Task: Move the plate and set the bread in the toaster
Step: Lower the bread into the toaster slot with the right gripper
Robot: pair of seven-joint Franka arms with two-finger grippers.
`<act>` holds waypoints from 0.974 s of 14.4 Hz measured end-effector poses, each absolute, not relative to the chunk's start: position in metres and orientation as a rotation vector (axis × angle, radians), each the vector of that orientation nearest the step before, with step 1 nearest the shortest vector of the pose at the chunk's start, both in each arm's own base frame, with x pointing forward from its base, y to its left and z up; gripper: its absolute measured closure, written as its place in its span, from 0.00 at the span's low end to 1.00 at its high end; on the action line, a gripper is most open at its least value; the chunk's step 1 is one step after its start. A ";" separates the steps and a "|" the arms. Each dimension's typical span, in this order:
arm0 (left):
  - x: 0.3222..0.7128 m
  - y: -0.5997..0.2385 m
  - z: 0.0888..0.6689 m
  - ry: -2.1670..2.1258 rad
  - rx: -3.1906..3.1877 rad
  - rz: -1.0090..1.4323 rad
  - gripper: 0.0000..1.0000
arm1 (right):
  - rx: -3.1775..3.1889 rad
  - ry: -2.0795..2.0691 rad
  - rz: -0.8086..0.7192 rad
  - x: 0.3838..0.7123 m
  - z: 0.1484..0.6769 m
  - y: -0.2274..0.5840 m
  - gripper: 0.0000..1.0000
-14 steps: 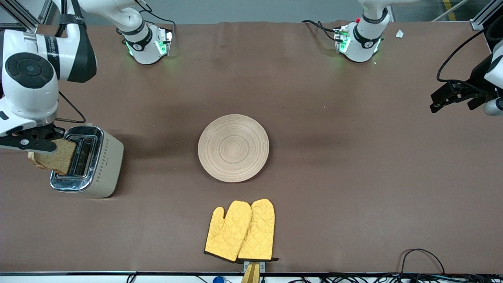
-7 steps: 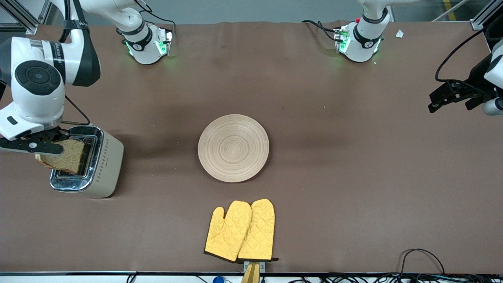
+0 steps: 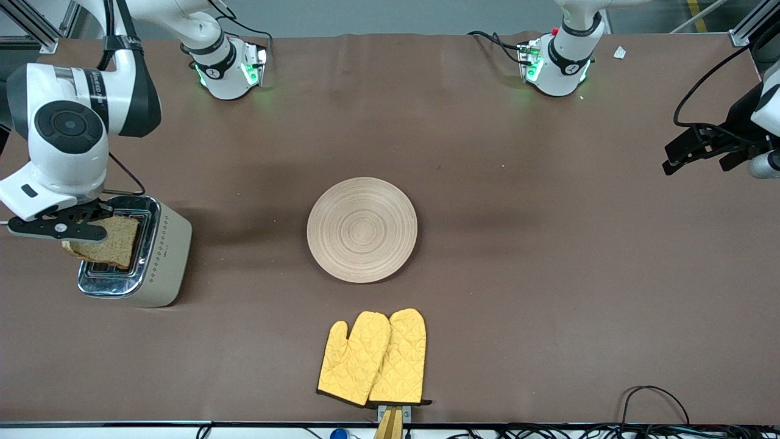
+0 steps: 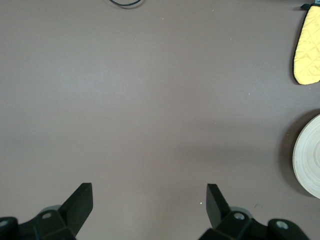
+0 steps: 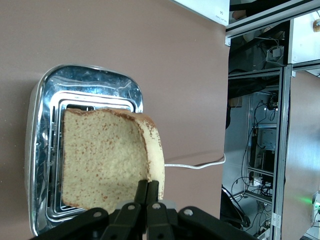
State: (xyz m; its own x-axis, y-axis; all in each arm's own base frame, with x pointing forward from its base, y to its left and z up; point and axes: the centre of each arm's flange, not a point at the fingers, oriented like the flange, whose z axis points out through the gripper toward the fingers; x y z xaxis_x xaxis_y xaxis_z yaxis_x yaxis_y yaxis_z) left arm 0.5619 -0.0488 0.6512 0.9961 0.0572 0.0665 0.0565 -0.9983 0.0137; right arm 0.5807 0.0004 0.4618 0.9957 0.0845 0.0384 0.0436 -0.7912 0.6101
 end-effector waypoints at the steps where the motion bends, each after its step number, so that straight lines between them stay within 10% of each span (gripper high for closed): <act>1: 0.562 -0.048 0.653 0.091 3.126 0.110 0.00 | 2.484 0.093 0.076 0.580 0.459 0.001 0.98; 14: 0.563 -0.039 0.654 0.118 3.124 0.114 0.00 | 2.483 0.117 0.042 0.577 0.441 0.004 0.98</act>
State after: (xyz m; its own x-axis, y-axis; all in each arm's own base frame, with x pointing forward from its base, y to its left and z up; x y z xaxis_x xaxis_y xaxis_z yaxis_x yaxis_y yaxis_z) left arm 0.5627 -0.0386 0.6540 0.9945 0.0756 0.0723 0.0746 -0.9971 0.0156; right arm 0.5768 0.0045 0.4411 0.9955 0.0947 0.0016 0.0740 -0.7886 0.6104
